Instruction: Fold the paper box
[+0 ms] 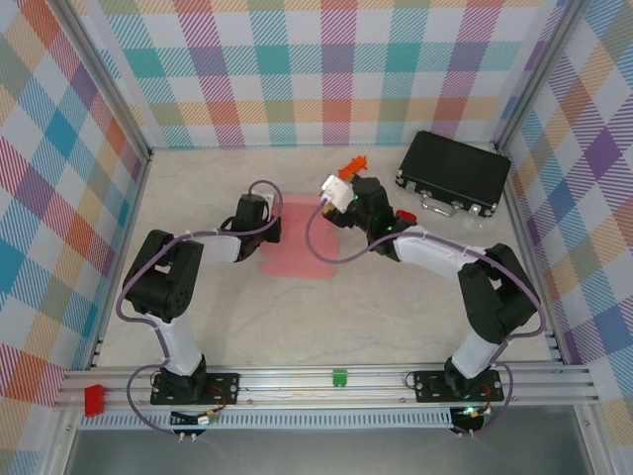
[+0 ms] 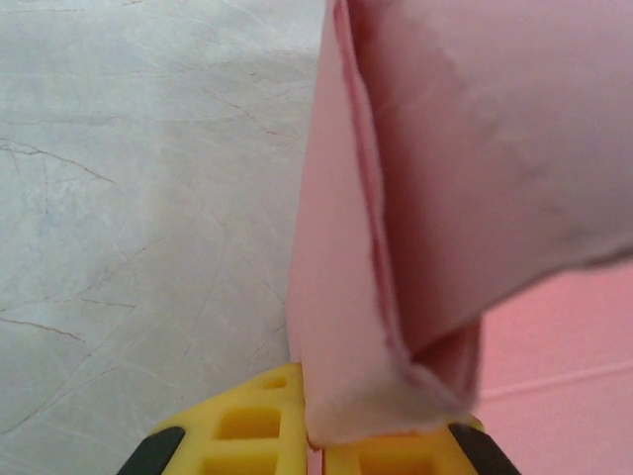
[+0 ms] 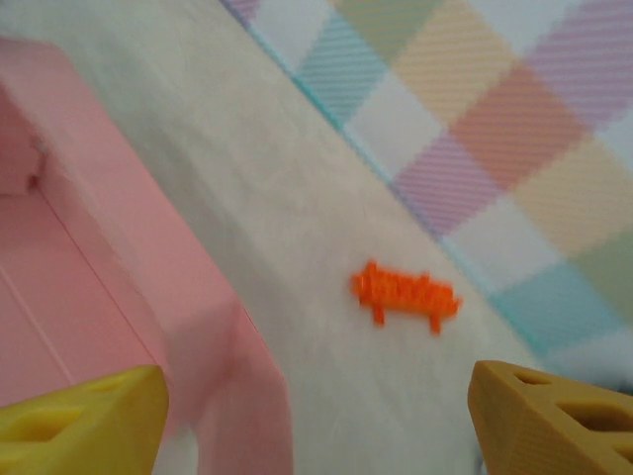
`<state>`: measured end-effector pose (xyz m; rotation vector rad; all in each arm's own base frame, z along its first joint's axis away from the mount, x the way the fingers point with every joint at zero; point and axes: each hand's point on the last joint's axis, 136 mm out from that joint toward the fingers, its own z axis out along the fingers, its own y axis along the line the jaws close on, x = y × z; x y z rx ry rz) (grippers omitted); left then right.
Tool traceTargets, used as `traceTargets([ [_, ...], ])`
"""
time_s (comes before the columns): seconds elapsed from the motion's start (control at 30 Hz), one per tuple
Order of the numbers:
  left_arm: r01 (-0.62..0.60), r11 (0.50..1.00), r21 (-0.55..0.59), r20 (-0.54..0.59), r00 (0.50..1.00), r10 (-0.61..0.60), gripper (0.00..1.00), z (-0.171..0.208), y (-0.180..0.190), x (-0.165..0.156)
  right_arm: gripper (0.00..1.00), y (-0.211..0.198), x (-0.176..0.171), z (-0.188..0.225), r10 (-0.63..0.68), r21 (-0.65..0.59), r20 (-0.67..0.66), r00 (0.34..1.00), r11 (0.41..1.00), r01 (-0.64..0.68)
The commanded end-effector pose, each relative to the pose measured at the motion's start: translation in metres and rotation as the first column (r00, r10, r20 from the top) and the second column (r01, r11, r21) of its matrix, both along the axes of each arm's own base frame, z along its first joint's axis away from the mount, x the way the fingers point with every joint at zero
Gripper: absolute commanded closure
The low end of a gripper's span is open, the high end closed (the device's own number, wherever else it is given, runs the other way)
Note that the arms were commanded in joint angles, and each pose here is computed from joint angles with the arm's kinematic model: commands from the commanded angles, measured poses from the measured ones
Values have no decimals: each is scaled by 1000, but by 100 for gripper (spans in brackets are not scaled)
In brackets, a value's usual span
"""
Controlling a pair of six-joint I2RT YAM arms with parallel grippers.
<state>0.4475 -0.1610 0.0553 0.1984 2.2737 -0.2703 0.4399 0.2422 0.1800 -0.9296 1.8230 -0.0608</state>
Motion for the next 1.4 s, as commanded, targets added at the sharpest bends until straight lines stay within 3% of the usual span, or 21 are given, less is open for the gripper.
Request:
traceTargets([
  [0.0,22,1000,1,65,998,-22,92,18,-6,3,22,-28,-2,6,-104,139,-161,981,982,127],
  [0.17,27,1000,1,70,997,-27,92,19,-7,4,25,-62,9,-8,-204,158,-293,934,953,258],
  [0.33,30,1000,0,69,997,-30,93,18,-8,5,32,-68,14,-30,-194,143,-411,891,951,274],
  [0.53,34,999,-7,72,997,-33,93,19,-9,5,40,-52,23,-55,-123,116,-490,863,972,205],
  [0.73,34,999,-8,77,996,-33,94,20,-9,6,42,-37,28,-78,-50,99,-582,812,986,131],
  [1.37,34,999,-17,70,997,-33,94,18,-11,6,42,16,-1,-91,183,157,-594,783,981,-110],
])
